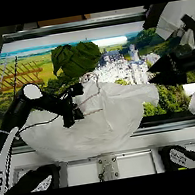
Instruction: Fold the clothes and pants, and hang the long-sleeved shirts on hangers.
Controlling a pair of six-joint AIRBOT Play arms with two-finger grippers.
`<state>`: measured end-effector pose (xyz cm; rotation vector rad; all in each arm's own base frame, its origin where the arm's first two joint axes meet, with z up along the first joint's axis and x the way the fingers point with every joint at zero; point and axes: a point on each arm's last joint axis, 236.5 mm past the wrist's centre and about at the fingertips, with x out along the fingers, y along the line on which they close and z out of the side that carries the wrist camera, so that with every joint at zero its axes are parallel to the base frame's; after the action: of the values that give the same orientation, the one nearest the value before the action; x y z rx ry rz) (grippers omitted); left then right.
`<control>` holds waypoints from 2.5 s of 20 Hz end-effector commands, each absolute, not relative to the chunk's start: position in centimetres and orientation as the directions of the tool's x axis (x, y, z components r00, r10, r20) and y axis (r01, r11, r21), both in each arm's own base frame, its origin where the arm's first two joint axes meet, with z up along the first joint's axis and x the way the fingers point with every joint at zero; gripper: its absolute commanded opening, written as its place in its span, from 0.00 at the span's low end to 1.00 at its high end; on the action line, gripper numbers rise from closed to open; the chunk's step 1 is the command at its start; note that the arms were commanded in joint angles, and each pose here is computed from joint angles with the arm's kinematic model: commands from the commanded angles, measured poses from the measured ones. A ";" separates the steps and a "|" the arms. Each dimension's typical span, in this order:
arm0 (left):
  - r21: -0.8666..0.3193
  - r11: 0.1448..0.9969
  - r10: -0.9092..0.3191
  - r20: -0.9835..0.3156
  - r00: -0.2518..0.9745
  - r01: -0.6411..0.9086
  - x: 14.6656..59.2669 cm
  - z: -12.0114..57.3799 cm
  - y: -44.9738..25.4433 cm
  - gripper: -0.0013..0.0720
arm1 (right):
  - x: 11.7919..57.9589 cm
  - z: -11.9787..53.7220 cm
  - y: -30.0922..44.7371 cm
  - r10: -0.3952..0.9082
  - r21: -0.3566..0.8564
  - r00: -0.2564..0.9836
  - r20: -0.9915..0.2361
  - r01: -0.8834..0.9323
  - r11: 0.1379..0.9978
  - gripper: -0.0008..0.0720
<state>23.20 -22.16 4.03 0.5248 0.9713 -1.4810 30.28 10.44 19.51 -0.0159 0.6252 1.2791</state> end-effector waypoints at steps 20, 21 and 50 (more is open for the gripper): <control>-0.262 0.080 -0.581 -0.796 -0.169 0.962 23.2 4.1 -22.2 0.04 | 28.7 11.2 16.1 0.972 0.436 -0.160 -0.171 -0.897 -0.071 0.82; -0.262 0.080 -0.581 -0.796 -0.169 0.962 23.2 4.0 -22.2 0.04 | 28.6 11.2 16.2 0.972 0.437 -0.163 -0.171 -0.897 -0.073 0.82; -0.253 0.086 -0.583 -0.797 -0.158 0.964 23.5 4.0 -22.2 0.04 | 28.8 11.1 16.2 0.972 0.440 -0.156 -0.174 -0.896 -0.064 0.04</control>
<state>23.34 -22.15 4.00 0.5233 0.9701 -1.4757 28.77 16.16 11.20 0.1890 0.5161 1.6542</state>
